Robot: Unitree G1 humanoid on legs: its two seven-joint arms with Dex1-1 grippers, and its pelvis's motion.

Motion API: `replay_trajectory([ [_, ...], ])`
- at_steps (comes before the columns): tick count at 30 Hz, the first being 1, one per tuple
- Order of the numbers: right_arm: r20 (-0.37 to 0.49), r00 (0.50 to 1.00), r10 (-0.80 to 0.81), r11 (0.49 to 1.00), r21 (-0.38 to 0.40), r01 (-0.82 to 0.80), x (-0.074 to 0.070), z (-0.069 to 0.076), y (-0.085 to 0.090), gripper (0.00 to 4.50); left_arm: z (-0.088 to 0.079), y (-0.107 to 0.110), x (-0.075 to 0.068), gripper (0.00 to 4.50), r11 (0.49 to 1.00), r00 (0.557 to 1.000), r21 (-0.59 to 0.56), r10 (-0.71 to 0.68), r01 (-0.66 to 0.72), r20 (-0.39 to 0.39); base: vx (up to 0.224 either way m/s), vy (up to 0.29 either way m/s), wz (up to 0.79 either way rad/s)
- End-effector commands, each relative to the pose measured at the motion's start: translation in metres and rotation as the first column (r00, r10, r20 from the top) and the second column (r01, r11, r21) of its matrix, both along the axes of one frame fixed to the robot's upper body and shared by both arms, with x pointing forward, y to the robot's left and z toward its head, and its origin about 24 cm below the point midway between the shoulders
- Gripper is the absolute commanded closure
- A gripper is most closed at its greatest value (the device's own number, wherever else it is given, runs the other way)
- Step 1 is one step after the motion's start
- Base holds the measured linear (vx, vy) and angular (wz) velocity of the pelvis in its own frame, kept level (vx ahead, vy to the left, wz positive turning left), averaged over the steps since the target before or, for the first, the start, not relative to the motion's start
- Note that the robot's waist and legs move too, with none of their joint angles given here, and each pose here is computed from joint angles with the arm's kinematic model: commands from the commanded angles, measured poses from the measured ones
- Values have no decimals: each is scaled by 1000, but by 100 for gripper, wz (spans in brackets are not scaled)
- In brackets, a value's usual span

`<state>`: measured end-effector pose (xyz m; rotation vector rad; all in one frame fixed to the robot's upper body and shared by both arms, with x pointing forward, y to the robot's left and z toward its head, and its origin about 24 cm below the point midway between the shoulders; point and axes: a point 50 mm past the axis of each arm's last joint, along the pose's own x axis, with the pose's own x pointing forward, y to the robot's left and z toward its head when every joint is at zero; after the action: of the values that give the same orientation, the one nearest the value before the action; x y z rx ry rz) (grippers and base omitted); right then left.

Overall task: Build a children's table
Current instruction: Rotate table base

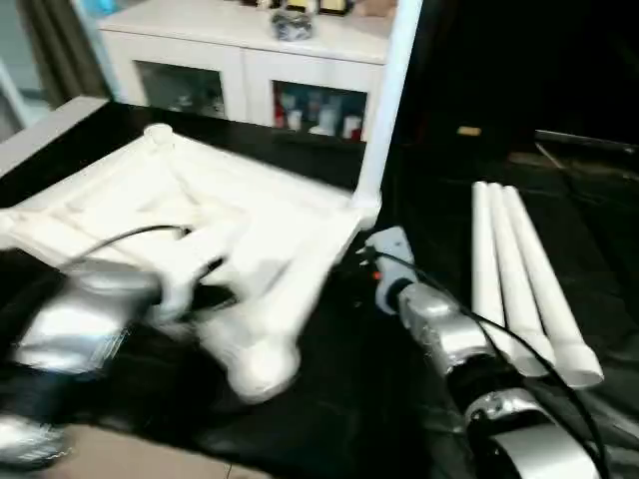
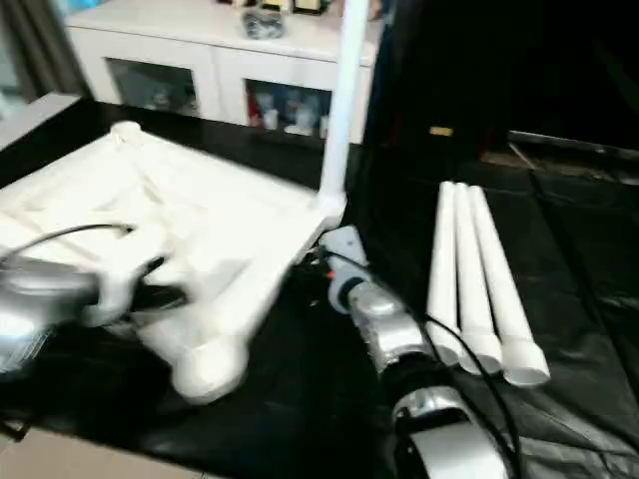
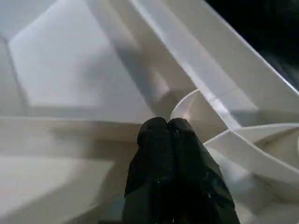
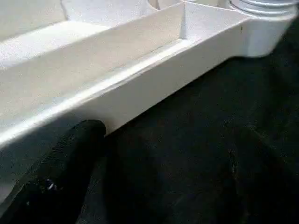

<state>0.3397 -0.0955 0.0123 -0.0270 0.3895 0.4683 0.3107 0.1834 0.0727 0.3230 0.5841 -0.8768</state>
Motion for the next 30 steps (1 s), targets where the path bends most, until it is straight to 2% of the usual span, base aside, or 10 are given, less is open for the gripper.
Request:
replay_trajectory([
  [1,55,998,13,1000,10,-13,6,13,1,0,-6,-13,5,445,1000,999,10,-25,24,25,0,0,0],
  [6,113,993,-45,999,-1,46,7,25,-24,0,-5,-21,18,445,1000,996,15,6,-7,89,0,0,0],
  [10,147,986,-82,997,1,83,6,38,-39,0,7,-26,18,445,997,995,-82,4,4,102,0,0,0],
  [15,151,969,-196,980,14,196,7,54,-56,0,24,-25,9,445,988,985,-145,-24,50,173,0,0,0],
  [16,140,962,-236,971,-3,239,7,57,-61,0,30,-24,6,445,985,980,-162,-25,58,197,0,0,0],
  [19,74,919,-386,906,-156,393,3,64,-74,0,44,-24,-4,445,972,967,-207,-58,112,248,0,0,0],
  [21,60,917,-395,895,-200,399,-1,67,-77,0,48,-26,-12,445,962,963,-221,-102,159,251,0,0,0],
  [22,49,920,-388,900,-193,390,-3,69,-77,0,50,-27,-16,417,958,965,-229,-118,173,235,0,0,0],
  [26,-33,863,-504,854,-172,492,-11,71,-89,0,50,-29,-31,404,950,957,-191,-206,246,207,0,0,0],
  [30,-111,850,-515,855,-141,500,-18,69,-90,0,52,-29,-36,377,948,954,-180,-226,261,197,0,0,0],
])
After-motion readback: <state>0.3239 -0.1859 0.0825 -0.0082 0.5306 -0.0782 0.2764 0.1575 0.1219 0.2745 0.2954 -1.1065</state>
